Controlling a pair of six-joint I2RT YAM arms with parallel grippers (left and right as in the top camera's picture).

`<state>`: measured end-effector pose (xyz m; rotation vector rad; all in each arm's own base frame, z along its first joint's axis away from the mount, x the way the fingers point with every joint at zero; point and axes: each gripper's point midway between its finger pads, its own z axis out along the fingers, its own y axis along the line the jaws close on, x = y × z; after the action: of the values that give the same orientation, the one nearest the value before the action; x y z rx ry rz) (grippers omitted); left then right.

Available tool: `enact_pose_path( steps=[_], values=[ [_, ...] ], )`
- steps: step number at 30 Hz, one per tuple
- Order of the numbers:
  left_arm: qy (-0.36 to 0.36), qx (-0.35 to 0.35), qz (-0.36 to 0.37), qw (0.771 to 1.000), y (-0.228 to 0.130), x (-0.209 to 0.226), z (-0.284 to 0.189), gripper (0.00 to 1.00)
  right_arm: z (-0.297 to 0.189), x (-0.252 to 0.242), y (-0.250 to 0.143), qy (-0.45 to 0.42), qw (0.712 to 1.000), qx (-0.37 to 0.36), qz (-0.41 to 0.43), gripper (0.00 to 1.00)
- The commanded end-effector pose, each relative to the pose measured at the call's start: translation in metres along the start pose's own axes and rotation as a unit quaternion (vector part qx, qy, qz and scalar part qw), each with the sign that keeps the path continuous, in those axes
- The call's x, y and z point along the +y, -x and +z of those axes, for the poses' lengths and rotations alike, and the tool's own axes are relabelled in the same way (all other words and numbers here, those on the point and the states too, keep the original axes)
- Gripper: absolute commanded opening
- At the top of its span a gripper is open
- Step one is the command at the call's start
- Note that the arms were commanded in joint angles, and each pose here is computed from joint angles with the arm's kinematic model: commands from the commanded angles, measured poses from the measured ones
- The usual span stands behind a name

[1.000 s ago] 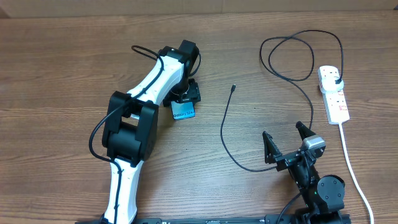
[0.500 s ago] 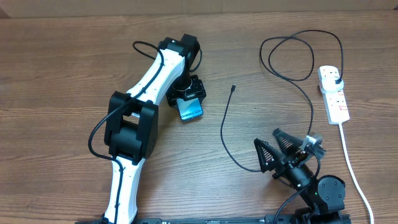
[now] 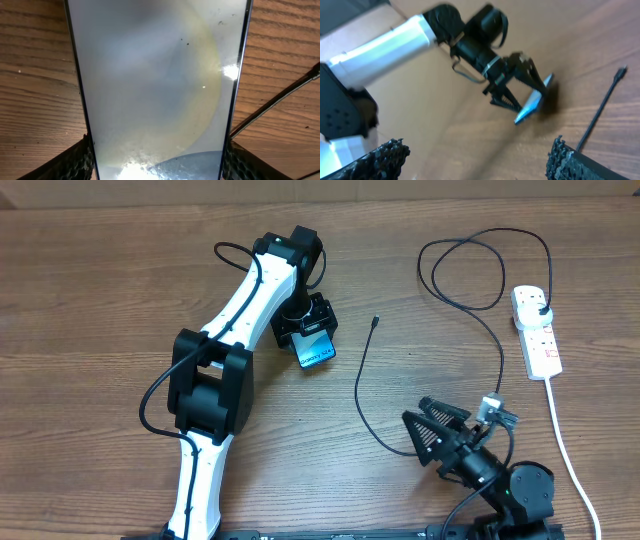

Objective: Plug charger to phone and switch on socket

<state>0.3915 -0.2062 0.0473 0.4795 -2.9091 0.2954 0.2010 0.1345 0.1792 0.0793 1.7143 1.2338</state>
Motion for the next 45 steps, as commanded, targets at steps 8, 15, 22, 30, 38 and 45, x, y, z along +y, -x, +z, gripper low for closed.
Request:
enact_pose_path(
  steps=[8, 15, 22, 30, 38, 45],
  values=[
    [-0.019, -0.002, -0.016, 1.0, 0.004, -0.009, -0.004, 0.04, 0.04, -0.03, -0.018, -0.131, 0.986, 0.09, -0.058, 0.93],
    [-0.024, -0.007, -0.018, 1.0, 0.007, -0.011, -0.005, 0.04, 0.11, -0.06, -0.05, -0.173, 0.967, 0.185, -0.037, 0.88],
    [-0.025, -0.008, -0.018, 1.0, 0.007, -0.011, -0.005, 0.04, 0.169, -0.074, -0.06, -0.166, 0.962, 0.218, -0.011, 0.87],
    [-0.034, 0.001, -0.024, 0.999, 0.004, -0.015, -0.005, 0.04, 0.205, -0.08, -0.072, -0.174, 0.96, 0.22, -0.005, 0.81],
    [-0.018, -0.009, -0.03, 0.999, 0.008, -0.007, -0.005, 0.43, 0.204, -0.087, -0.061, -0.195, 0.955, 0.222, 0.01, 0.88],
    [0.004, -0.029, -0.044, 0.999, 0.014, 0.002, -0.008, 1.0, 0.179, -0.065, -0.028, -0.195, 0.953, 0.227, -0.045, 1.0]
  ],
)
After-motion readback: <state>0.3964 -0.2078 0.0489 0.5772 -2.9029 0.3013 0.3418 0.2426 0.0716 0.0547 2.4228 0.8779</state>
